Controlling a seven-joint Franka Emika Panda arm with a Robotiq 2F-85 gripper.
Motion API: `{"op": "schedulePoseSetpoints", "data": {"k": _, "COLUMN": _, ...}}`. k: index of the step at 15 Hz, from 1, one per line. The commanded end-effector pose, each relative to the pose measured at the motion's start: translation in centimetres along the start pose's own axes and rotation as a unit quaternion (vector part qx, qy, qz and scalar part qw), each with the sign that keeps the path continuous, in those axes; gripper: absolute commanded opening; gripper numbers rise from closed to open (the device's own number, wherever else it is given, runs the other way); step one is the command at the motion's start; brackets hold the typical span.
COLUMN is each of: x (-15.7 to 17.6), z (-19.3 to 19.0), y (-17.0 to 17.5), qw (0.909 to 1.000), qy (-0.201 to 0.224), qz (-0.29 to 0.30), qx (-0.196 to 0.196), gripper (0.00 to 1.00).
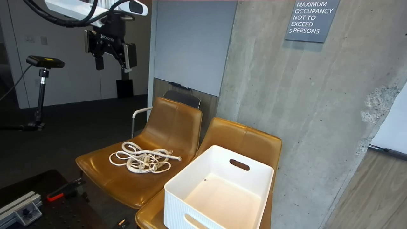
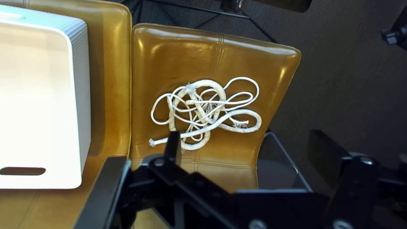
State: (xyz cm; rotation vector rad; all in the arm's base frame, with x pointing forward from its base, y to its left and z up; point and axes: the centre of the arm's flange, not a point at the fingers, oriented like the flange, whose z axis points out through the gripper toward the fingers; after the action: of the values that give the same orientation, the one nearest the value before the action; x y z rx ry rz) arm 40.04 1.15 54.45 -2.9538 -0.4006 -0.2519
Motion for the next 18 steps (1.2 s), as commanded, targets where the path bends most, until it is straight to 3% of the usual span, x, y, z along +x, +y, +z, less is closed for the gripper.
{"op": "schedulePoseSetpoints", "data": {"k": 1, "x": 3.0, "z": 0.6, "y": -5.0, "qw": 0.9982, "qy": 0.026, "qz": -0.031, "qx": -0.044, "gripper": 1.0}}
{"op": "schedulePoseSetpoints", "data": {"k": 5, "x": 8.3, "z": 2.1, "y": -9.9, "qw": 0.9887, "qy": 0.047, "qz": -0.103, "qx": -0.098, "gripper": 1.0}}
{"op": "schedulePoseSetpoints", "data": {"k": 9, "x": 15.7, "z": 6.4, "y": -11.7, "qw": 0.978, "qy": 0.055, "qz": -0.161, "qx": -0.121, "gripper": 1.0}}
{"op": "schedulePoseSetpoints", "data": {"k": 13, "x": 21.1, "z": 13.2, "y": -9.6, "qw": 0.9694, "qy": 0.05, "qz": -0.207, "qx": -0.123, "gripper": 1.0}}
{"op": "schedulePoseSetpoints", "data": {"k": 16, "x": 22.0, "z": 19.1, "y": -6.6, "qw": 0.9634, "qy": 0.038, "qz": -0.241, "qx": -0.112, "gripper": 1.0}}
{"op": "schedulePoseSetpoints", "data": {"k": 18, "x": 21.8, "z": 23.2, "y": -5.4, "qw": 0.9547, "qy": 0.024, "qz": -0.277, "qx": -0.105, "gripper": 1.0}}
